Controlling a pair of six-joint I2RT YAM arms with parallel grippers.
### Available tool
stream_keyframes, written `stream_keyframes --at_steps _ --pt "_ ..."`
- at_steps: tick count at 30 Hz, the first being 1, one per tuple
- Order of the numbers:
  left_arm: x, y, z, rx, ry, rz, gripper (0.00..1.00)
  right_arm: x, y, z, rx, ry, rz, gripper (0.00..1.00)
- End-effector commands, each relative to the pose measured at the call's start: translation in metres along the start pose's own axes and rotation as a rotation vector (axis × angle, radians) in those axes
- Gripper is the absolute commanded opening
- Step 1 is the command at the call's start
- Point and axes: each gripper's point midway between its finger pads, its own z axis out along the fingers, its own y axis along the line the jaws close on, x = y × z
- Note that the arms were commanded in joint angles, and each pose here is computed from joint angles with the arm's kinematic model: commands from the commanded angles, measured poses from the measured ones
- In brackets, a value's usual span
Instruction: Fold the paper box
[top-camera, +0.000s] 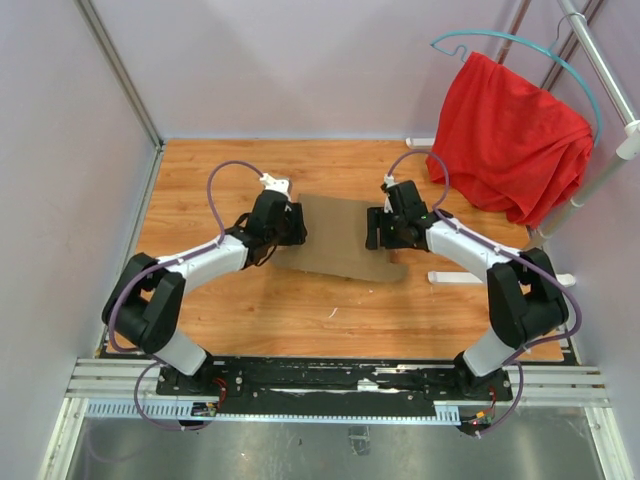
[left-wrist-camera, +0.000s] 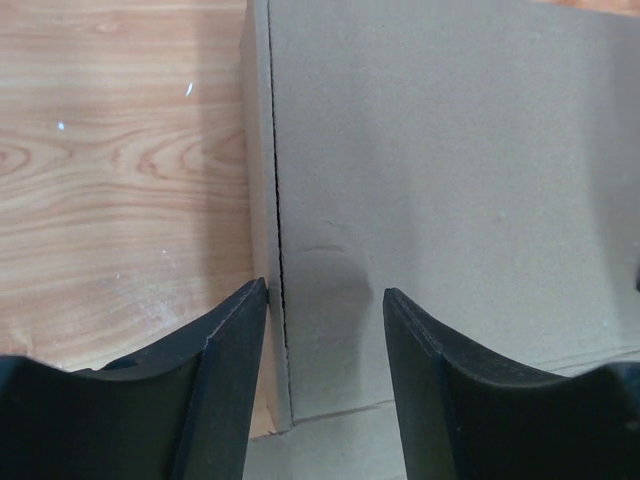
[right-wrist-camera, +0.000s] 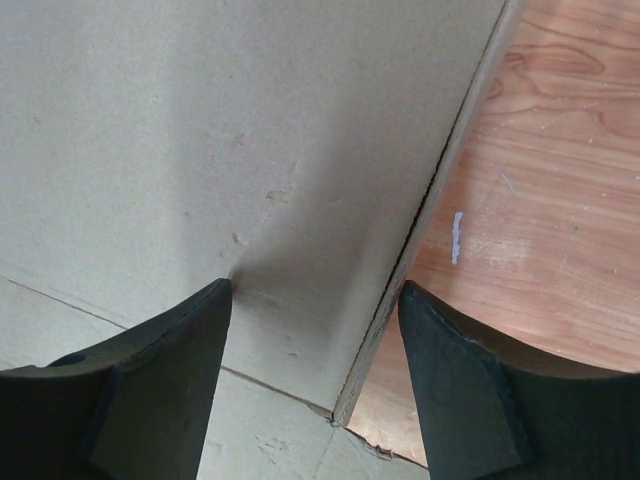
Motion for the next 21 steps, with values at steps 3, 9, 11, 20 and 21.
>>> stream_keyframes --at_steps 3,9,11,20,21 --pt "-0.052 -0.004 -0.038 0.007 -0.158 0.027 0.58 -0.032 -0.016 -0.033 0.087 -0.096 -0.011 0.75" --pt "-0.047 0.013 -0.085 0.0 -0.228 -0.023 0.68 -0.019 -0.015 -0.081 0.067 -0.126 -0.02 0.82" --pt "-0.033 0.016 -0.094 0.033 -0.249 -0.045 0.71 0.001 -0.013 -0.086 0.03 -0.11 -0.012 0.85" --pt "0.009 0.024 -0.095 0.114 -0.281 -0.058 0.72 0.072 -0.005 -0.075 -0.063 -0.058 -0.017 0.99" --pt "0.008 0.023 -0.095 0.117 -0.285 -0.053 0.72 0.074 -0.004 -0.075 -0.058 -0.059 -0.031 0.99"
